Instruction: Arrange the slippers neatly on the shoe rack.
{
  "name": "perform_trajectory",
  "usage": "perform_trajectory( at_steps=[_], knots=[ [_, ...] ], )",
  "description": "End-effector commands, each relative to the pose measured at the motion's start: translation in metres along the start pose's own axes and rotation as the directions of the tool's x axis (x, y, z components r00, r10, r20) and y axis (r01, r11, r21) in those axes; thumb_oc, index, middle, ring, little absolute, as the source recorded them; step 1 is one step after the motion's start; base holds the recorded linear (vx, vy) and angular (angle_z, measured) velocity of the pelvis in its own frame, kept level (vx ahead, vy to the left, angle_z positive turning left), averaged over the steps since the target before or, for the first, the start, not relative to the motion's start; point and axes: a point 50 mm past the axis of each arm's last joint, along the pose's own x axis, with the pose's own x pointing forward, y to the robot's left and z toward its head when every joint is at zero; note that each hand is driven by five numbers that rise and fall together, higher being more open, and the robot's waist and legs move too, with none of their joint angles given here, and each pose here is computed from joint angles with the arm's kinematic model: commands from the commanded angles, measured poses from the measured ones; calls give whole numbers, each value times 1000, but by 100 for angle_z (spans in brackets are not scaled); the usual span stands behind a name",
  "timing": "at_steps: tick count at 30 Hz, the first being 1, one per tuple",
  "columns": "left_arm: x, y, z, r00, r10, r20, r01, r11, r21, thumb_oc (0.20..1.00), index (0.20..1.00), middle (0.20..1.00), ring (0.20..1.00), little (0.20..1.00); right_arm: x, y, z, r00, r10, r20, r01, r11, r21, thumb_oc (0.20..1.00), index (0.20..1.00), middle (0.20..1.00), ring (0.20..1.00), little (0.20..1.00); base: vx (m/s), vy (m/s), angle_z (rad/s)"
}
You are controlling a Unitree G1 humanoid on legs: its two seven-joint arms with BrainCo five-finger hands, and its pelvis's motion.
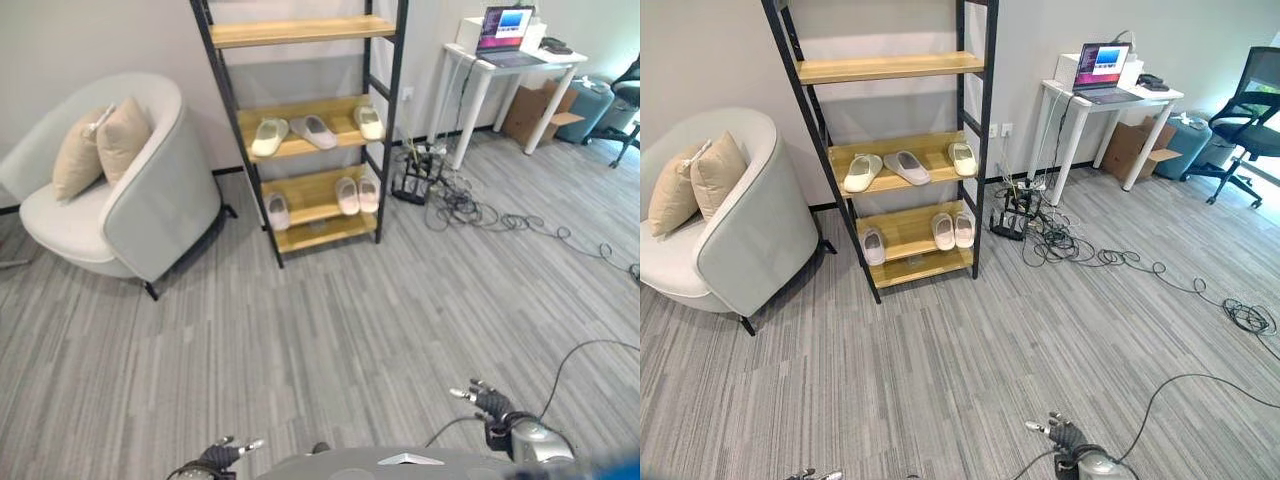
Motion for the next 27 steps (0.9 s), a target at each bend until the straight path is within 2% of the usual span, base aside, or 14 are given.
perform_trajectory(
  at_steps=[1, 3, 9, 14, 16, 19, 20, 24, 27],
  knots=[
    [3, -2, 19, 999, -3, 33, 1, 999, 42, 1000, 1000, 1000, 1000, 1000, 3, 8, 7, 999, 32, 14, -32, 999, -35, 1000, 1000, 1000, 1000, 1000, 29, -27, 10],
    [4, -6, 27, 997, 6, 70, -7, 1000, 7, 1000, 1000, 1000, 1000, 1000, 1, 33, -5, 995, 100, 19, -101, 994, 51, 1000, 1000, 1000, 1000, 1000, 32, -23, 11],
    [5, -26, 39, 992, -27, 120, 21, 999, 49, 1000, 1000, 1000, 1000, 1000, -2, 45, -19, 991, 134, 5, -134, 989, 60, 1000, 1000, 1000, 1000, 1000, 6, -21, 1],
    [5, -44, 55, 981, -104, 167, 71, 979, 192, 1000, 1000, 1000, 1000, 1000, -1, 33, -12, 993, 114, 17, -114, 993, 11, 1000, 1000, 1000, 1000, 1000, -56, -39, -10],
    [4, -52, 58, 975, -136, 176, 90, 964, 248, 1000, 1000, 1000, 1000, 1000, -3, 18, -22, 997, 78, -22, -78, 997, -8, 1000, 1000, 1000, 1000, 1000, 27, -102, -28],
    [4, -58, 69, 965, -153, 214, 93, 959, 268, 1000, 1000, 1000, 1000, 1000, -6, 0, -35, 996, 5, -93, -6, 1000, -6, 1000, 1000, 1000, 1000, 1000, 141, -81, -9],
    [2, -65, 72, 950, -184, 252, 132, 969, 210, 1000, 1000, 1000, 1000, 1000, -12, -15, -54, 983, -58, -173, 63, 998, 25, 1000, 1000, 1000, 1000, 1000, 323, 34, 43],
    [3, -63, 54, 964, -175, 198, 143, 976, 164, 1000, 1000, 1000, 1000, 1000, -15, -19, -66, 968, -81, -238, 90, 996, 27, 1000, 1000, 1000, 1000, 1000, 424, 91, -17],
    [3, -42, 15, 994, -98, 54, 90, 985, 145, 1000, 1000, 1000, 1000, 1000, -12, -13, -61, 973, -66, -222, 74, 997, 28, 1000, 1000, 1000, 1000, 1000, 500, 220, -11]
  ],
)
